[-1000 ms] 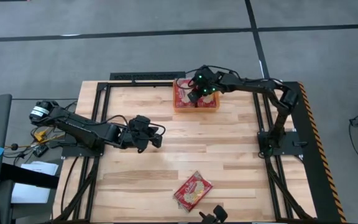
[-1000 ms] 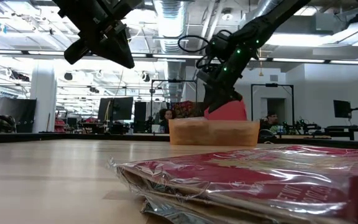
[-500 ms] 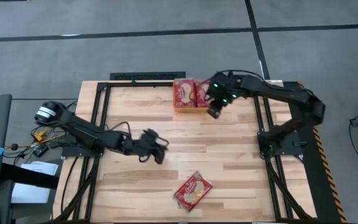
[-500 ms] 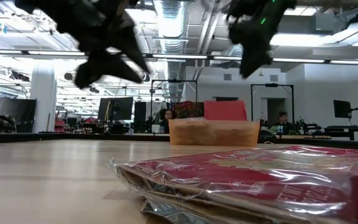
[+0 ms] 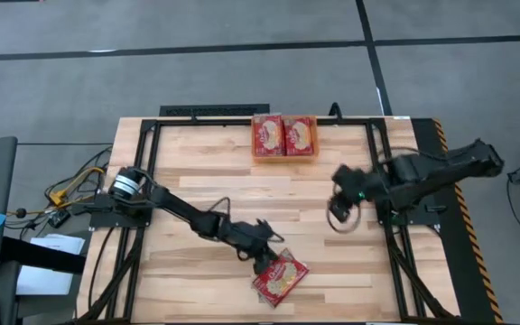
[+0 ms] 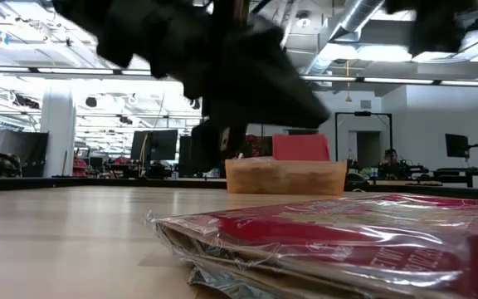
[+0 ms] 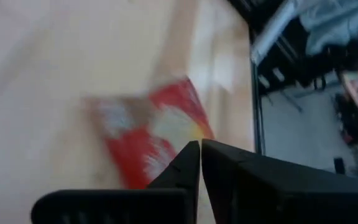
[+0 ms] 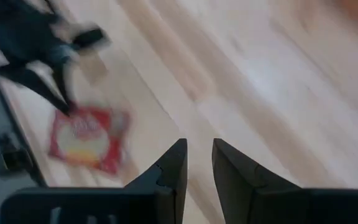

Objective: Sort popcorn bags into baskets
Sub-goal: Put the red popcorn bag into the orange bin

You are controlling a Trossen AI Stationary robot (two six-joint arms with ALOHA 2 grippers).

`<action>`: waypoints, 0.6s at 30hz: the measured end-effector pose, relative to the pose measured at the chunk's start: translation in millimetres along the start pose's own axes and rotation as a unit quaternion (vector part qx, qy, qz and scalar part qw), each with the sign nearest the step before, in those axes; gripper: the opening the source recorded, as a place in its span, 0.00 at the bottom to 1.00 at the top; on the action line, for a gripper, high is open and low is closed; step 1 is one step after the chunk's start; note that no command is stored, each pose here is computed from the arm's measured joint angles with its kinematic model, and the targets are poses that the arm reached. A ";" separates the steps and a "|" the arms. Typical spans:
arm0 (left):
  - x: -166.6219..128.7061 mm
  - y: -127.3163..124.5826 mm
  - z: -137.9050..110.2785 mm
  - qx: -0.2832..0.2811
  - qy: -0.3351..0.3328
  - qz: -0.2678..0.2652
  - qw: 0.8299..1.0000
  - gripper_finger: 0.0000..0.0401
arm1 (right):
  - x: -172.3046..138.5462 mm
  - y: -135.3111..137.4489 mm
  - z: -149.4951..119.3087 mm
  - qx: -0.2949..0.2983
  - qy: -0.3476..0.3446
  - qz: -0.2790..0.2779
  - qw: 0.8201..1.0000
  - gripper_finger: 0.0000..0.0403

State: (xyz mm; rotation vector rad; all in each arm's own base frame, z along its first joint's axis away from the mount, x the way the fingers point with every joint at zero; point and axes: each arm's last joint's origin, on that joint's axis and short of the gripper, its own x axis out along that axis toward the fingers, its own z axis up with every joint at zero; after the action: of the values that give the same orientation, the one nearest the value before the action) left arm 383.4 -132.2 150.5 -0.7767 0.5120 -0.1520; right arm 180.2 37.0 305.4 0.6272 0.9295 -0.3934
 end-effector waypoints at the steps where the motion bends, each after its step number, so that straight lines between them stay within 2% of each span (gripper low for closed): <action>1: 4.3 -7.0 -3.2 0.004 0.010 0.000 1.000 0.01 | 1.7 2.1 -10.0 0.001 0.003 -0.003 1.000 0.24; 3: 13.4 -21.5 -10.0 0.012 0.023 0.012 1.000 0.00 | 5.5 4.4 -28.4 0.006 0.002 -0.007 1.000 0.24; 9: 12.9 -59.1 -18.5 0.041 0.011 0.164 0.986 0.00 | 16.7 7.9 -71.0 -0.013 -0.012 -0.018 1.000 0.24; 13: 18.7 -83.4 -23.0 0.044 0.008 0.160 0.986 0.00 | 22.8 10.3 -88.4 -0.013 -0.006 0.004 1.000 0.24; 16: 31.1 -90.1 -34.3 0.035 0.025 0.161 0.986 0.00 | 23.9 14.9 -97.1 -0.007 -0.008 0.030 0.999 0.24; 18: 37.6 -90.2 -44.1 0.040 0.047 0.180 0.982 0.00 | 24.0 16.6 -101.7 -0.010 -0.014 0.036 0.999 0.24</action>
State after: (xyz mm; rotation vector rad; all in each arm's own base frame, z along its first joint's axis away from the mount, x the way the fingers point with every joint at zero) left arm 399.1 -235.8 173.0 -0.5902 0.7225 0.1265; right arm 140.1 114.7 245.9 0.6338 0.8806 -0.3271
